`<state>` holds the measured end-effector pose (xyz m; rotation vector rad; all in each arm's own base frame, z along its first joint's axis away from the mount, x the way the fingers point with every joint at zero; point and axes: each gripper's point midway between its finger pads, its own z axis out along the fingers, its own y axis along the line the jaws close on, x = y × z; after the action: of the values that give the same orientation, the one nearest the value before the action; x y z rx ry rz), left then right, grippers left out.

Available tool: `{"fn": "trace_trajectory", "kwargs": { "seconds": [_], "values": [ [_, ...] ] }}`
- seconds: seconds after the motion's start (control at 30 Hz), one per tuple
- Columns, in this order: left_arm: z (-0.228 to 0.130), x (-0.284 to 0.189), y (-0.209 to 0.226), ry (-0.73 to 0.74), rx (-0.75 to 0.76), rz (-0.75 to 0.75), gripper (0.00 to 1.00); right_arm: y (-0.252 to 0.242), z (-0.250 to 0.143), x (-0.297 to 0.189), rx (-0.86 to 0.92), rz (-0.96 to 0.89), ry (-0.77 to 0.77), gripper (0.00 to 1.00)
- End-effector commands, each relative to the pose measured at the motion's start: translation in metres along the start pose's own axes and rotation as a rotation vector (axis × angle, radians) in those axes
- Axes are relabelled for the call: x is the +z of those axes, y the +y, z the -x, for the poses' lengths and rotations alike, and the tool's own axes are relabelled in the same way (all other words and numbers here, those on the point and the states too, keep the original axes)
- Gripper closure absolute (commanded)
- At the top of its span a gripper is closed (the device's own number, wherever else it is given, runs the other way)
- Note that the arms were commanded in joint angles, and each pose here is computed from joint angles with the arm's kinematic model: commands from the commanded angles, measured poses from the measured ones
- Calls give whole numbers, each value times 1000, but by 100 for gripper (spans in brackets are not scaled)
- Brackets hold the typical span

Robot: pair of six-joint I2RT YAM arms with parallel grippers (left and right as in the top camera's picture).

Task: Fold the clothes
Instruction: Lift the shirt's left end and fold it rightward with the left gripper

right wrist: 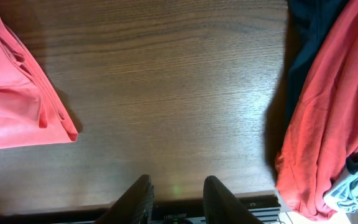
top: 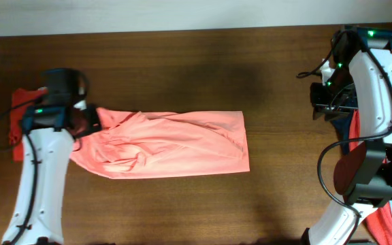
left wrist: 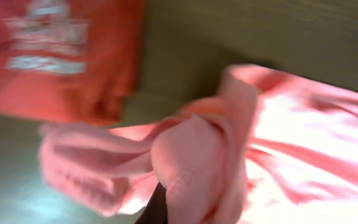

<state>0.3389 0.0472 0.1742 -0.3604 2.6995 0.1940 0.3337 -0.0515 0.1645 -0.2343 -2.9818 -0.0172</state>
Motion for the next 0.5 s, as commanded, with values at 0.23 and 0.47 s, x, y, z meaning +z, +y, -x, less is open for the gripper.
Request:
{"fn": "trace_trajectory", "kwargs": {
  "seconds": [0.23,0.47],
  "values": [
    [-30,-12,-127,63,45,-254,100,-1,-3,-6,16,-1,-17,68],
    [-44,-3,-188,82,62,-337,99,-1,-4,-6,16,0,-14,68]
  ]
}}
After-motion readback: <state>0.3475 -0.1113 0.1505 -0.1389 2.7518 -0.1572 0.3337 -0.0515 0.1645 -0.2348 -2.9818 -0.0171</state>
